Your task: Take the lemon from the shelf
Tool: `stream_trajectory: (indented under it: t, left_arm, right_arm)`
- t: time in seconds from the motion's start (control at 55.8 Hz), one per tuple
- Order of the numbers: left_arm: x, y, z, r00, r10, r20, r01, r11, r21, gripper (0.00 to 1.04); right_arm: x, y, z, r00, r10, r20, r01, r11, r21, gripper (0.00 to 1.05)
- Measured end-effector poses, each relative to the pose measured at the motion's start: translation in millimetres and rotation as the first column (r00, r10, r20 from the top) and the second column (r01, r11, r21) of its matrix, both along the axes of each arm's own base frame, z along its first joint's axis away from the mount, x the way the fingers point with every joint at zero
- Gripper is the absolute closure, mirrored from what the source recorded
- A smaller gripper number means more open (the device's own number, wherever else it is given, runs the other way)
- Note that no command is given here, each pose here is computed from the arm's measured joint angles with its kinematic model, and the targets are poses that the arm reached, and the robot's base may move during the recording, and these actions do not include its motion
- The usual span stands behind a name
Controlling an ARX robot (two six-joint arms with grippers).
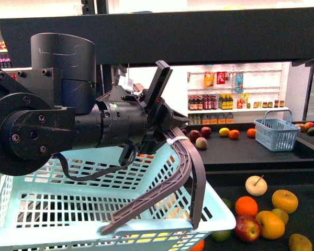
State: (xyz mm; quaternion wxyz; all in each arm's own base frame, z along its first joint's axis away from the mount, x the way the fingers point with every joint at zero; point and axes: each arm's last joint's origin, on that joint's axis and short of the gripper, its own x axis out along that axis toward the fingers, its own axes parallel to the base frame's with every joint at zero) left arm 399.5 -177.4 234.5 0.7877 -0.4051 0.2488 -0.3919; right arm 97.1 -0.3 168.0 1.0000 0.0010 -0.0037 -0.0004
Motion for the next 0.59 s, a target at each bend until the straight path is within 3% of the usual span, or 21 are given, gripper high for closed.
stream_trajectory:
  t: [0.108,0.179,0.269,0.502,0.592]
  left_arm:
    - [0.2,0.0,-0.9,1.0,0.021,-0.008,-0.021,1.0,0.006,0.97]
    - [4.1,2.5,-2.7,0.973,0.219,-0.071,-0.218,0.976,0.022,0.97]
    - [10.9,16.5,0.5,0.938,0.333,-0.098,-0.339,0.939,-0.057,0.97]
    - [28.4,75.9,13.8,0.844,0.532,-0.067,-0.531,0.813,-0.237,0.97]
    - [31.3,113.0,12.6,0.78,0.619,-0.089,-0.609,0.719,-0.334,0.97]
  right_arm:
    - [0.0,0.0,0.0,1.0,0.0,0.0,0.0,1.0,0.0,0.07]
    - [0.0,0.0,0.0,1.0,0.0,0.0,0.0,1.0,0.0,0.07]
    - [0.0,0.0,0.0,1.0,0.0,0.0,0.0,1.0,0.0,0.07]
    - [0.0,0.0,0.1,1.0,0.0,0.001,0.0,1.0,0.0,0.07]
    - [0.0,0.0,0.1,1.0,0.0,0.001,0.0,1.0,0.0,0.07]
